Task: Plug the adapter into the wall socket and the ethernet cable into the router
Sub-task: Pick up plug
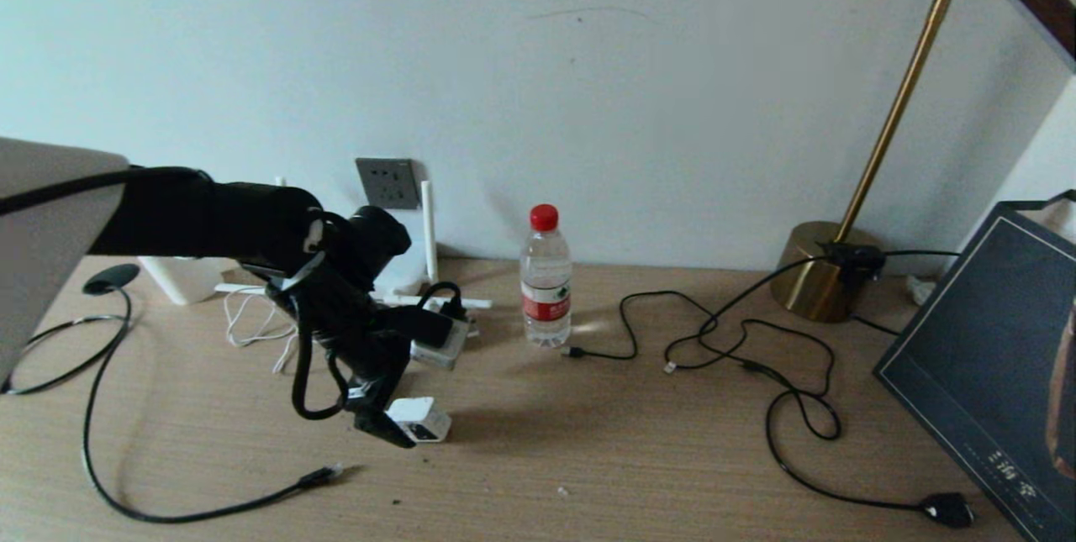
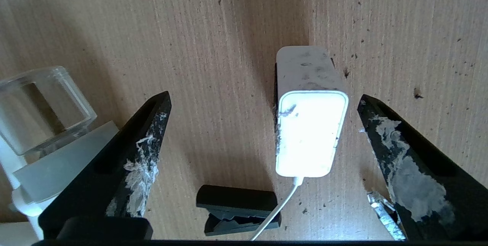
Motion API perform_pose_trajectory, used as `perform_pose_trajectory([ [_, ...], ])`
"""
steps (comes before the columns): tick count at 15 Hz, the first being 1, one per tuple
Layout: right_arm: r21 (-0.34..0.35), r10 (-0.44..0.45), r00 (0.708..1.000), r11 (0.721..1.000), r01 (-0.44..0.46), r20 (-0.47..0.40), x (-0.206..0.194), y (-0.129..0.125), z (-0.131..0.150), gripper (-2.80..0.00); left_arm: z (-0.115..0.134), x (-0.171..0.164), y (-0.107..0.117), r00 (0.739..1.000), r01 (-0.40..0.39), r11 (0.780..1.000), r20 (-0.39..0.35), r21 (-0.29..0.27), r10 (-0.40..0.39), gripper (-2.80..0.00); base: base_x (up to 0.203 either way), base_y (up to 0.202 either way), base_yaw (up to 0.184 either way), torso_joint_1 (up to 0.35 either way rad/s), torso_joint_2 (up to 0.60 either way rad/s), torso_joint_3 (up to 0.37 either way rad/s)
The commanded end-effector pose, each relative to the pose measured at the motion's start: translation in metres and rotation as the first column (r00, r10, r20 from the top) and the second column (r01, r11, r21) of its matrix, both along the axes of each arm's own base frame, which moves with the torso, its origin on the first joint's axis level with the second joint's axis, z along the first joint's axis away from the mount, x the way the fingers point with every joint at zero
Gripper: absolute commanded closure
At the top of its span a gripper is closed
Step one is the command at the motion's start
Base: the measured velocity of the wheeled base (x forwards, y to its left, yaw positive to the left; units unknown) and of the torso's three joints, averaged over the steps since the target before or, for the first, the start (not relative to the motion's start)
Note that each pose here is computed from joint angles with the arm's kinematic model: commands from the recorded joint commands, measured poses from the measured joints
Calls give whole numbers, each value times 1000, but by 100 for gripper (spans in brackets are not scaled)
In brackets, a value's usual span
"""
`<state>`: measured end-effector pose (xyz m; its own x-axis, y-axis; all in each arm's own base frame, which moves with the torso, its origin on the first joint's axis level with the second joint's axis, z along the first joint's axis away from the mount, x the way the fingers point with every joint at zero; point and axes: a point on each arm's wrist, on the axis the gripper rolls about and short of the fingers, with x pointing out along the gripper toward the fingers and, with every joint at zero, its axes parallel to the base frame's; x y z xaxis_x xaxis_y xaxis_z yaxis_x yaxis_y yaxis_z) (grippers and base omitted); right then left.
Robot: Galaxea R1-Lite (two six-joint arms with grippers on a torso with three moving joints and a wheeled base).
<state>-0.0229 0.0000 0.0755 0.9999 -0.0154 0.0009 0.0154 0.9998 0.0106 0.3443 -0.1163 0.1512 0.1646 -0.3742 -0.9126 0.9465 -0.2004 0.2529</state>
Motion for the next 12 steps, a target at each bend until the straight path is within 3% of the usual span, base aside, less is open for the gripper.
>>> perform_pose_trajectory([
  [1, 0, 0, 1000, 1000, 0, -1, 0, 0, 0, 0, -2, -2, 1, 1000, 1, 1000, -10, 1, -1, -280, 0, 0, 0, 0, 0, 0],
  [10, 0, 0, 1000, 1000, 0, -1, 0, 0, 0, 0, -9, -3, 1, 999, -5, 1000, -37, 4, 6, -280, 0, 0, 0, 0, 0, 0],
  [11, 0, 0, 1000, 1000, 0, -1, 0, 0, 0, 0, -9, -4, 0, 999, -4, 1000, -37, 4, 4, 0, 0, 0, 0, 0, 0, 0],
  [12, 0, 0, 1000, 1000, 0, -1, 0, 0, 0, 0, -9, -4, 0, 999, -5, 1000, -37, 4, 5, 0, 0, 0, 0, 0, 0, 0],
])
